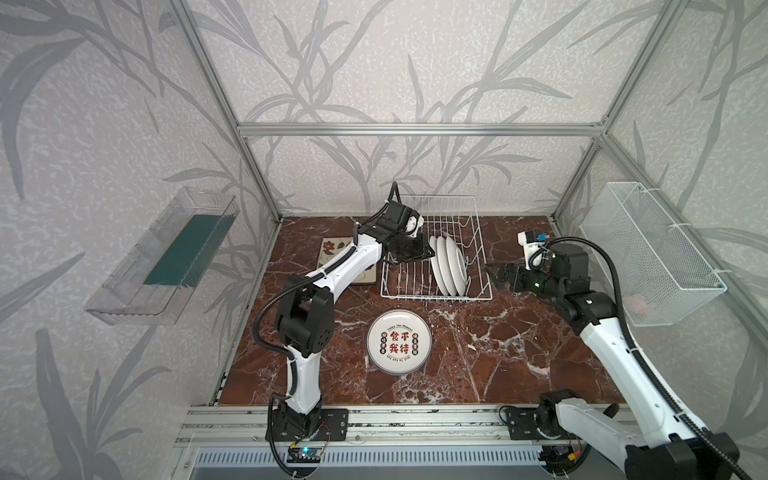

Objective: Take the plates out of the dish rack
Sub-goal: 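Close the left gripper on the orange sunburst plate's rim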

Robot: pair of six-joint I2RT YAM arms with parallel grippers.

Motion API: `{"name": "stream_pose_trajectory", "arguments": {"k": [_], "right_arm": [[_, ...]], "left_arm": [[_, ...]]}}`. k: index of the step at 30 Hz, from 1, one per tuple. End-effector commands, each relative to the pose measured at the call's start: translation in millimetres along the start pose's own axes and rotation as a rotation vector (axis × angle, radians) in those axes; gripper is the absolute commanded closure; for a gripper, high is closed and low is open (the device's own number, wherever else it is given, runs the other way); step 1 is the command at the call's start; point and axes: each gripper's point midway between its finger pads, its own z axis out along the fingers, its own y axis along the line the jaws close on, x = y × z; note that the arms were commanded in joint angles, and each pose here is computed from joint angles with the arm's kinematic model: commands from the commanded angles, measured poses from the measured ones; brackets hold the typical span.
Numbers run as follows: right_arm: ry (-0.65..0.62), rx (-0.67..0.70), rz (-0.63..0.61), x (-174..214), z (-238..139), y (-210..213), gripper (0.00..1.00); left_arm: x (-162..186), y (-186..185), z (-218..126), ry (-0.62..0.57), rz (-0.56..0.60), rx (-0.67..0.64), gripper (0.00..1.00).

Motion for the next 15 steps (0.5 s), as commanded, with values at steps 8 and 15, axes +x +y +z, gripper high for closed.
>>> {"name": "stream_pose_trajectory", "arguments": {"k": [8,15], "right_arm": [[-0.018,-0.017,-0.003,-4.8,1.6,1.4,0.01],[-0.013,-0.016,-0.001,-2.4,2.5,0.2,0.01]], "left_arm": [[2.3,-1.3,12.7,0.022,-0.003,-0.006,0.77],[4.3,-1.8,14.3,0.030,-0.013,-0.006,0.85]]}}
